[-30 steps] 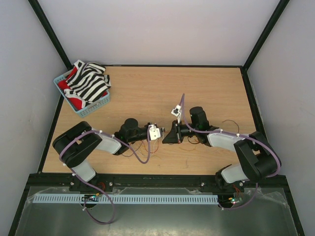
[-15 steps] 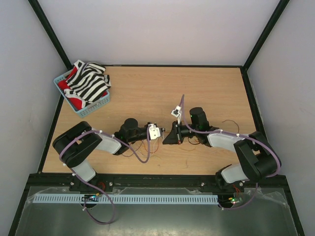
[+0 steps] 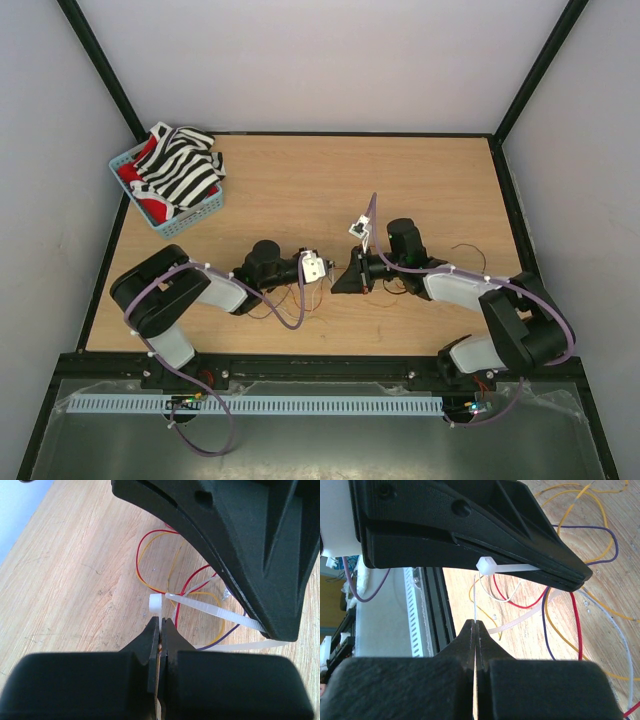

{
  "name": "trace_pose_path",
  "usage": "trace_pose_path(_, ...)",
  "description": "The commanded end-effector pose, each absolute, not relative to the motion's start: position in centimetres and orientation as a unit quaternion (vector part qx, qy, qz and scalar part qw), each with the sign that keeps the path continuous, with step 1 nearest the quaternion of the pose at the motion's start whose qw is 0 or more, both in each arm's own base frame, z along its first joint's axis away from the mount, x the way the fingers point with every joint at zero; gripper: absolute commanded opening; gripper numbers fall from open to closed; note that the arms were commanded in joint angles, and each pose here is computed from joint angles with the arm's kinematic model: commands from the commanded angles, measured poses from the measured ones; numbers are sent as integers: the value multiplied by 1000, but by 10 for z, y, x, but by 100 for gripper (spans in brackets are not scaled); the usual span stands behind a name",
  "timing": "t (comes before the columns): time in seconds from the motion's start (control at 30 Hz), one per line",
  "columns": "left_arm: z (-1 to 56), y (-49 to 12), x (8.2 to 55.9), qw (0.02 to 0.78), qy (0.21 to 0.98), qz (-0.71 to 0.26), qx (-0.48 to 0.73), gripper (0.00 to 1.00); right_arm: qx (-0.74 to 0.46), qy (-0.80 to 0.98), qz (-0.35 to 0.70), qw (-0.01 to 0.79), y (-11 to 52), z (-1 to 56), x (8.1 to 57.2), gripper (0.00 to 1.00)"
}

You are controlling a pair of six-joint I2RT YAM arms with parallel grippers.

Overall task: Zip-tie the wires
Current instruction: Tie the cable at the center of the board.

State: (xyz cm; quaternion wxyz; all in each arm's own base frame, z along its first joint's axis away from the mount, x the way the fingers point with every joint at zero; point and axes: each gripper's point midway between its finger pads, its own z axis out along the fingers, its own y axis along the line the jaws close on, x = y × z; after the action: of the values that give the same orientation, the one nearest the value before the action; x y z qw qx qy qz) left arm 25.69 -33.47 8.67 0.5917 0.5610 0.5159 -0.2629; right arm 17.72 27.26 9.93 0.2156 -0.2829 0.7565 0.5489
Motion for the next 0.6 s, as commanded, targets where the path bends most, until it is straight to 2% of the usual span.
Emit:
trace_pose_path(0.0, 99, -339, 260, 610, 498, -266, 556, 0, -298, 744, 555, 222, 273, 106, 175, 0)
trace_pose_path(0.57, 100, -338, 259, 611, 496, -266, 556, 0, -293, 750, 554, 212, 274, 99, 176, 0)
